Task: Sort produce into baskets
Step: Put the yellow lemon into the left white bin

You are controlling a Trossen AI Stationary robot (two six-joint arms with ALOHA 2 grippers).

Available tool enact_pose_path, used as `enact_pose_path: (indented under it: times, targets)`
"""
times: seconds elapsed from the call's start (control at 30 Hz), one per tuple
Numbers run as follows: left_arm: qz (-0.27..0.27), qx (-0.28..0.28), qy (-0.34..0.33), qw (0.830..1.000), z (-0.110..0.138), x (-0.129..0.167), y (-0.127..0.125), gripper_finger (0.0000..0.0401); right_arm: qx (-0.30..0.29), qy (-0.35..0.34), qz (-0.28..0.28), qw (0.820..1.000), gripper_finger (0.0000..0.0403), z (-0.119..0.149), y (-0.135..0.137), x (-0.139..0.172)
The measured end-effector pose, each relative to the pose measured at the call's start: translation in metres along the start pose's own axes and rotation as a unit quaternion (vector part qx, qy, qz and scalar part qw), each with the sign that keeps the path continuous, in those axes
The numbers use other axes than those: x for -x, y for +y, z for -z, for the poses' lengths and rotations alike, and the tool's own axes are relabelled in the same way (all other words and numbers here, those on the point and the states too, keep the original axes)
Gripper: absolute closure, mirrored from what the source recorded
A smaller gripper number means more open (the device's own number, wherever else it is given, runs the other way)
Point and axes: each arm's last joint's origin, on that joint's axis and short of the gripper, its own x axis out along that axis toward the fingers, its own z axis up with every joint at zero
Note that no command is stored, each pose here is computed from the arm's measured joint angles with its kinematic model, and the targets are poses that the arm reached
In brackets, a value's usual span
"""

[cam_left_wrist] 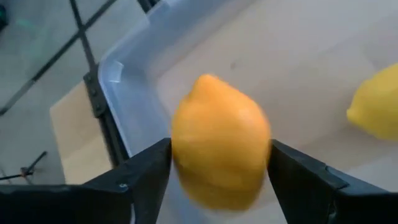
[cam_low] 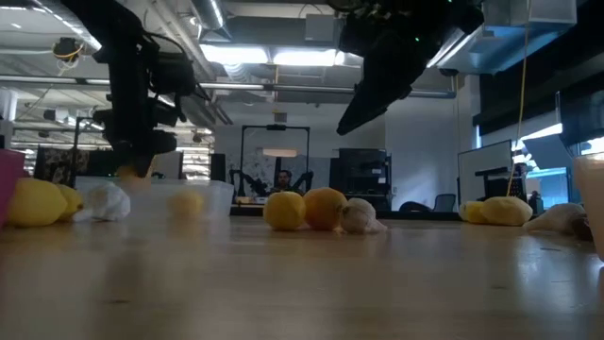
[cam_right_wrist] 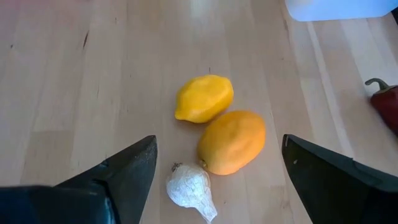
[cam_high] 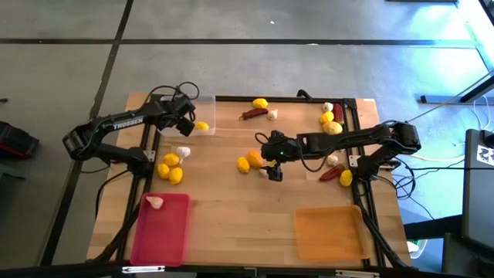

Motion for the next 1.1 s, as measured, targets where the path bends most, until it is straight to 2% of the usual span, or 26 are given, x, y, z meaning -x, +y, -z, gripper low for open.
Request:
enact_pose_path:
  times: [0.13,0.3,0.47,0.57,0.8,1.1]
  targets:
    - [-0.001,0.001,0.009,1.0,0.001,-0.001,0.003,0.0122,0.0,0.0,0.0,1.0,0.0066,0.0,0.0,0.0]
    - [0.005,-0.006,-0.008,1.0,0.001,0.004,0.003,0.0122,0.0,0.0,0.0,1.0,0.0066,0.0,0.0,0.0]
    - [0.025,-0.004,-0.052,0.998,0.001,0.025,0.003,0.0123,0.0,0.0,0.0,1.0,0.0066,0.0,0.0,0.0]
    - [0.06,-0.006,-0.093,0.994,0.001,0.042,-0.001,0.0123,0.0,0.0,0.0,1.0,0.0066,0.0,0.0,0.0]
    - [0.191,-0.006,-0.203,0.96,-0.001,0.078,-0.024,0.0123,-0.016,0.001,0.037,0.999,0.0066,0.0,-0.002,0.0]
    - [0.298,-0.008,-0.238,0.924,0.003,0.09,-0.064,0.0123,-0.02,0.002,0.038,0.999,0.0066,0.001,-0.002,0.0]
